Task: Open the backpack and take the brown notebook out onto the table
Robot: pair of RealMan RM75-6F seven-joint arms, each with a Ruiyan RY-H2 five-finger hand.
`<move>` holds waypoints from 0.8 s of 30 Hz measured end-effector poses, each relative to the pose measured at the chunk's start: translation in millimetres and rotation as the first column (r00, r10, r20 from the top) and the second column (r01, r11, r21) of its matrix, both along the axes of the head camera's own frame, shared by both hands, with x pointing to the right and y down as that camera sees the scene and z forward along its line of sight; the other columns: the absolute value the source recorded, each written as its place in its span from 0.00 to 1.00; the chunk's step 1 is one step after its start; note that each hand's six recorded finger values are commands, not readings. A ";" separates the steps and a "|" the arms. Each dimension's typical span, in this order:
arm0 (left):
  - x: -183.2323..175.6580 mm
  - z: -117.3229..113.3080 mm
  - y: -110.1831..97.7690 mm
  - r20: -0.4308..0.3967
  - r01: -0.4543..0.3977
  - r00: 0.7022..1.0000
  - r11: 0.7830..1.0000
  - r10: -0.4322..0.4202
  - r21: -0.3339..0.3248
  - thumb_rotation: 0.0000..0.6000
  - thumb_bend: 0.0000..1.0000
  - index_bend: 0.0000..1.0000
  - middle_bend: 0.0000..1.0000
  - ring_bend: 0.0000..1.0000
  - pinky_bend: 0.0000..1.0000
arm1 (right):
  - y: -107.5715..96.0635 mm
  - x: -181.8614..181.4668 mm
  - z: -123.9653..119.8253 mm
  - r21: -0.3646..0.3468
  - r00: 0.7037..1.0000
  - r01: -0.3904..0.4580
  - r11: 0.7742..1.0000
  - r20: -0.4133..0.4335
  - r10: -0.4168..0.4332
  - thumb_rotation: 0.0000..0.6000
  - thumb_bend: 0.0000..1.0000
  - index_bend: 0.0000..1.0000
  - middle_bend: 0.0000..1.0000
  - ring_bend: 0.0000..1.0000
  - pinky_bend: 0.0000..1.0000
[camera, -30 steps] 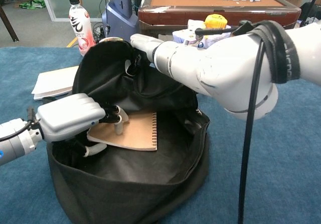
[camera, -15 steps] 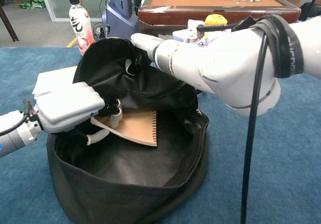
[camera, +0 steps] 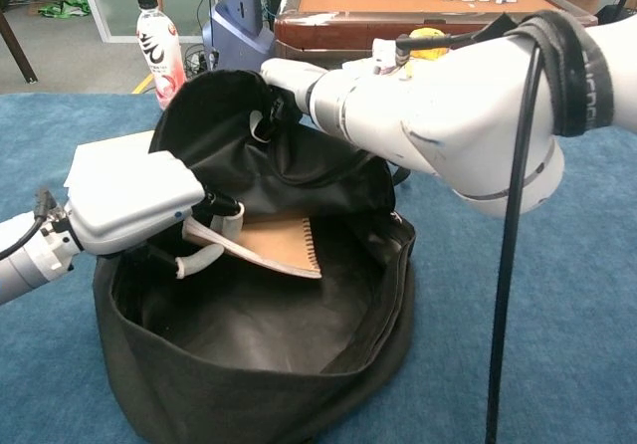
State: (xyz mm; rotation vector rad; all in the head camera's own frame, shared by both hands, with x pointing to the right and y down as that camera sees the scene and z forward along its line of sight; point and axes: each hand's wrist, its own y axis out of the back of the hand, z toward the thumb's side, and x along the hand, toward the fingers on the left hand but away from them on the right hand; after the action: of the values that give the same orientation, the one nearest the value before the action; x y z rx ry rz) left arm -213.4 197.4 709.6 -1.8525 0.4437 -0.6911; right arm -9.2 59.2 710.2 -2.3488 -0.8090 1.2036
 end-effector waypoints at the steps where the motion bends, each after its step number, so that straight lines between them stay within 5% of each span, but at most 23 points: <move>1: 0.3 -0.4 1.0 -0.009 -0.002 1.000 1.000 0.002 -0.002 1.00 0.47 0.70 0.70 0.61 0.70 | -0.2 0.5 0.3 -0.001 1.000 -0.002 1.000 0.000 0.002 1.00 0.74 0.64 0.41 0.34 0.41; 14: 6.4 -17.0 5.5 -0.151 -0.019 0.988 1.000 0.020 0.007 1.00 0.46 0.73 0.77 0.67 0.73 | -2.4 10.0 6.7 -0.010 1.000 -0.014 1.000 -0.008 0.014 1.00 0.74 0.64 0.41 0.34 0.41; 24: -1.1 -45.6 -4.5 -0.363 0.057 0.929 0.997 -0.073 -0.055 1.00 0.47 0.73 0.77 0.67 0.74 | -3.0 17.0 11.2 -0.022 1.000 -0.024 0.999 -0.005 0.024 1.00 0.74 0.64 0.41 0.34 0.41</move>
State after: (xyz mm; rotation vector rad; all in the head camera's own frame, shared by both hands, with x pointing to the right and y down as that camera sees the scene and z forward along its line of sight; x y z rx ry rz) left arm -214.4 192.9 664.0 -2.0213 0.7396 -0.3982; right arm 7.9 56.2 721.4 -2.3593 -0.8285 1.2337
